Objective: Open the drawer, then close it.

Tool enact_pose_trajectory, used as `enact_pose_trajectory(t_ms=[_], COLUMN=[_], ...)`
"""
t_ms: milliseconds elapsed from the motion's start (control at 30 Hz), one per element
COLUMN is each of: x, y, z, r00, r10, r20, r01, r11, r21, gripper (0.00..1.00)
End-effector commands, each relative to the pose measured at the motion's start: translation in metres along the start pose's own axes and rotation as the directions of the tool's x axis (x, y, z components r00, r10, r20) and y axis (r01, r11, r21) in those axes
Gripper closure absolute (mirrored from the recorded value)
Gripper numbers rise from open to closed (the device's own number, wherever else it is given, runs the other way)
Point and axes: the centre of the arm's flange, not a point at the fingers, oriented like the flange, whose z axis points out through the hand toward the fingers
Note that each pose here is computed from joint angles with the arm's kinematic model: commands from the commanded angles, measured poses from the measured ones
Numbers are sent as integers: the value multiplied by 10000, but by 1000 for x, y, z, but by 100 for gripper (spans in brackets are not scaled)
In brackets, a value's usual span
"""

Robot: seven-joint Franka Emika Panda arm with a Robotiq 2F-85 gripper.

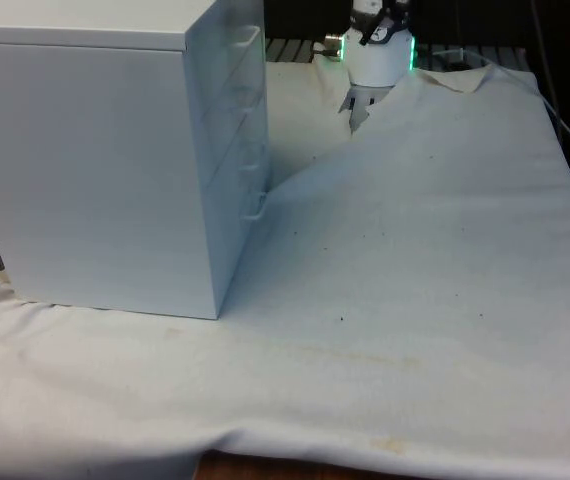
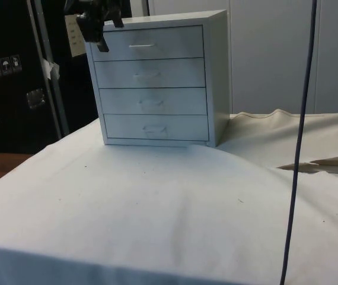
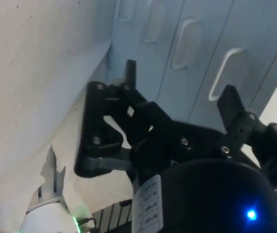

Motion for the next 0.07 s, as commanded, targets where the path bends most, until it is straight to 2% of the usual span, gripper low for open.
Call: enact_pose_trajectory(t_ms=[0, 33], x=[0, 0], y=[0, 0], z=[0, 0], r00=[10000, 10000], r10=[0, -1], r20=[0, -2], r01=[0, 1], r11=[10000, 10000], r21=[0, -10], gripper=[1, 1])
